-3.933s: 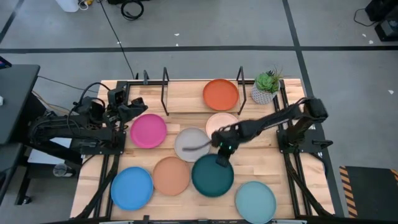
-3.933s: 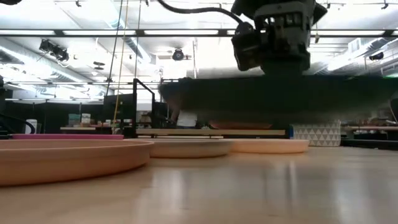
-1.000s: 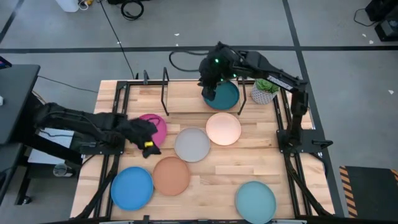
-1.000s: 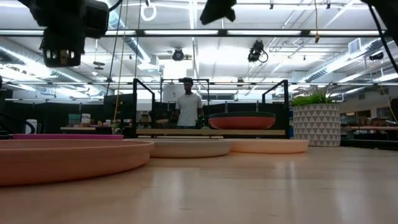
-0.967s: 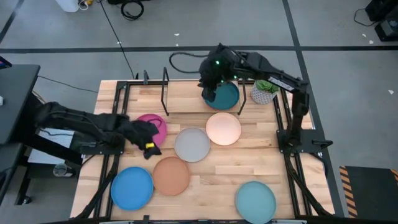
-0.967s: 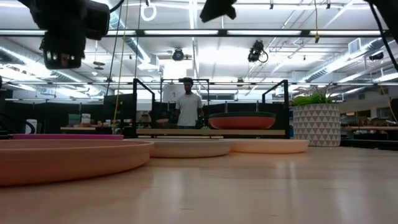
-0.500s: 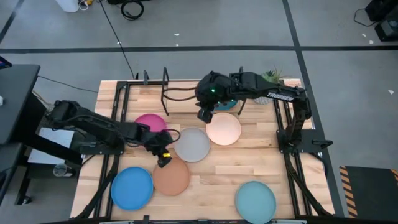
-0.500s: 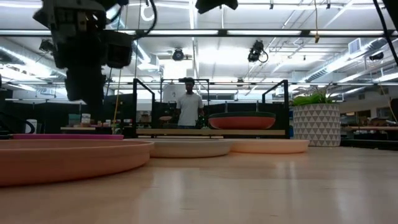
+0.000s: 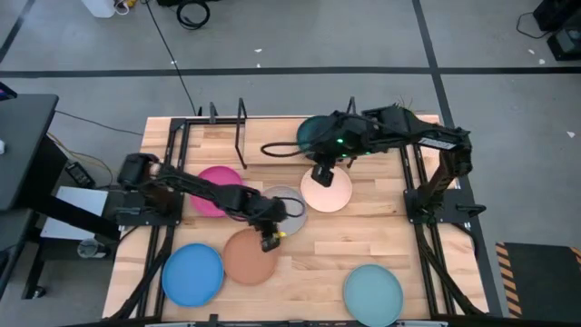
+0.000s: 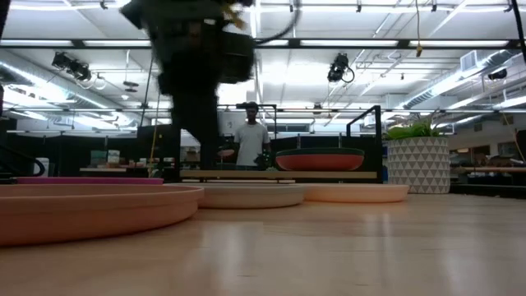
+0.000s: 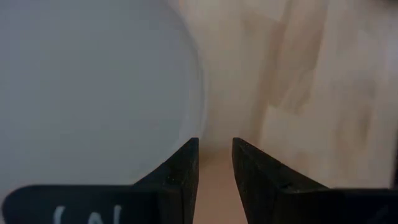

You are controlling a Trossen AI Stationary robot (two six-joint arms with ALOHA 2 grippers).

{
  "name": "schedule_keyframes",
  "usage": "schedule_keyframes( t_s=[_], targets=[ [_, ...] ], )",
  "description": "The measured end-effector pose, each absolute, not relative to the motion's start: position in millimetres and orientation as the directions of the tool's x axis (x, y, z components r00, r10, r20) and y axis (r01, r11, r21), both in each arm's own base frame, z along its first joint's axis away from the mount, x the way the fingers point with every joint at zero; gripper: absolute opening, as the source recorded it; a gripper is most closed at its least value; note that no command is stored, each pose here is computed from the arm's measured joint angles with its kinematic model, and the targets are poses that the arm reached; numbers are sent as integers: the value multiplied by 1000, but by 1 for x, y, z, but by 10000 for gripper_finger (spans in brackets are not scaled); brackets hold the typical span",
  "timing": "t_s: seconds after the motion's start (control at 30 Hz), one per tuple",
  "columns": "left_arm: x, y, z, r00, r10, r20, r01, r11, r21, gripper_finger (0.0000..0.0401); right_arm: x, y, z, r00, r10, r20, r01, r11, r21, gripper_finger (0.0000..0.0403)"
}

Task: Place and stack plates onto a shelf
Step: Put the gray plate on the shelf

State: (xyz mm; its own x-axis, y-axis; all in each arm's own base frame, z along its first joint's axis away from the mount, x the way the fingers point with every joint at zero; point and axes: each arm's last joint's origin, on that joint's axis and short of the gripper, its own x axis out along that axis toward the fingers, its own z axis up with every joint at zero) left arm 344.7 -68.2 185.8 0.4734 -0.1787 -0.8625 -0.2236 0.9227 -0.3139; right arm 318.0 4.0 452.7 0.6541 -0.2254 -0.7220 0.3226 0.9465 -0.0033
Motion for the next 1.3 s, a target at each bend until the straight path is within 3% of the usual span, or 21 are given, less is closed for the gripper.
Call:
schedule_keyframes(
  t_s=[0.2,0.53,0.7,0.93,1.17,1.3],
  targets=[
    [374,-84,178,443,-107,-890,-116,978,-175,108,300,22,466,694,-178,-698,271,962,24,98],
    [384,-91,161,432,-4,-902,-174,981,-87,195,284,43,474,721,-133,-680,206,978,27,98],
    [383,-91,150,403,36,-914,-174,984,-38,200,283,50,475,727,-126,-675,189,982,21,98],
    [386,-97,136,382,43,-923,-159,987,-20,150,282,52,475,727,-119,-677,168,986,7,98],
    [385,-92,149,350,9,-937,-146,988,-45,18,281,52,475,725,-129,-677,174,985,-2,98],
    [382,-84,173,336,-5,-942,-122,991,-49,20,281,51,475,725,-142,-674,183,983,-10,98]
  ],
)
